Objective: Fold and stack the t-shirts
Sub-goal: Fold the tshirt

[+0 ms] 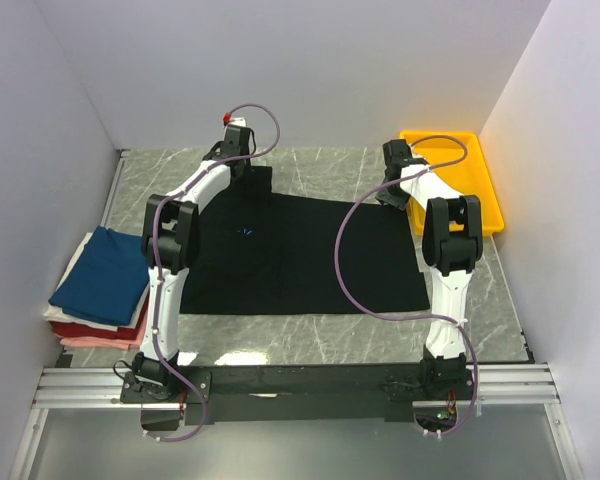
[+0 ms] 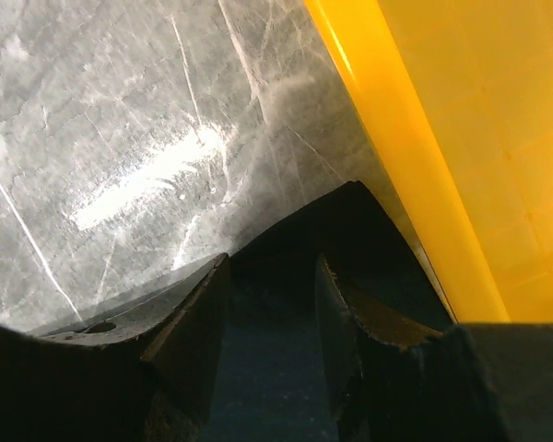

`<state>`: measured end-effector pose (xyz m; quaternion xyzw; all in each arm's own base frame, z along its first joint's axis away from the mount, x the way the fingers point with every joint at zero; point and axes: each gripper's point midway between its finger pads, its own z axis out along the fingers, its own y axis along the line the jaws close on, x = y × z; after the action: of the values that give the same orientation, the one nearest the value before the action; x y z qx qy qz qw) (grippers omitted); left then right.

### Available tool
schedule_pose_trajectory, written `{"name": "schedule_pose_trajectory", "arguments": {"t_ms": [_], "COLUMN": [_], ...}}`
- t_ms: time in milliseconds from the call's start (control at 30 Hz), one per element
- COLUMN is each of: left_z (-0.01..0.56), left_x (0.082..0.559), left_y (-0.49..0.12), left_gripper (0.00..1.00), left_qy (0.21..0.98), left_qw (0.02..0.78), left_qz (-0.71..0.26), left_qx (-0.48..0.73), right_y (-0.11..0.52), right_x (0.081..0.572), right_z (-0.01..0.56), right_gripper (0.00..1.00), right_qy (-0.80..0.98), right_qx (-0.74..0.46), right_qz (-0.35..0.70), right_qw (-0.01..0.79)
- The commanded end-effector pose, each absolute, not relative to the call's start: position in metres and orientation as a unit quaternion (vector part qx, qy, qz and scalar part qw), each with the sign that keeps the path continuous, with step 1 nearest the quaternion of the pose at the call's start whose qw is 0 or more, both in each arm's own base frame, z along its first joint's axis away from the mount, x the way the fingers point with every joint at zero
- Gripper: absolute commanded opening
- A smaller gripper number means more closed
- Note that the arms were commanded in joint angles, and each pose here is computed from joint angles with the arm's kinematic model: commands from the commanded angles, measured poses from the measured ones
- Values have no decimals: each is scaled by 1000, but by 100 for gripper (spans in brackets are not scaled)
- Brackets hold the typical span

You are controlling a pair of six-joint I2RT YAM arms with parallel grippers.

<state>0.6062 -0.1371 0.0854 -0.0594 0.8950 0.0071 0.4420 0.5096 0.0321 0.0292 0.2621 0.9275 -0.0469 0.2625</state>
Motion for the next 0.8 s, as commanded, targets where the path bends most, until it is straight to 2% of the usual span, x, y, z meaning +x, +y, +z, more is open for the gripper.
{"name": "schedule_pose_trajectory", "arguments": {"t_ms": [0,333,500,533,600,633,767], "left_z": [135,134,145,149,153,165,186], "left_x": [611,610,607,607,605,604,597], "left_y": [-140,-141,-137,-137,-136,-135,-131], "left_gripper": [0,0,0,0,0,0,0], "left_qy": [872,873,868,866,864,858,850], "left_qw": [486,483,490,493,496,506,519], "left_qz": [-8,-11,-8,-8,-10,-12,-14], "left_qx": [-64,-66,-75,-77,-82,-85,-91], "right_y": [25,24,25,24,24,23,21], "right_x": [525,523,524,524,523,523,519], "right_z": [52,42,46,50,52,58,71], "right_gripper": [49,47,28,21,14,7,0], "right_qy": [909,913,912,911,911,909,904], "right_qx": [283,288,285,286,285,286,288], "right_qz": [-49,-54,-50,-51,-50,-48,-45], "right_qw": [302,285,290,294,295,300,312]}}
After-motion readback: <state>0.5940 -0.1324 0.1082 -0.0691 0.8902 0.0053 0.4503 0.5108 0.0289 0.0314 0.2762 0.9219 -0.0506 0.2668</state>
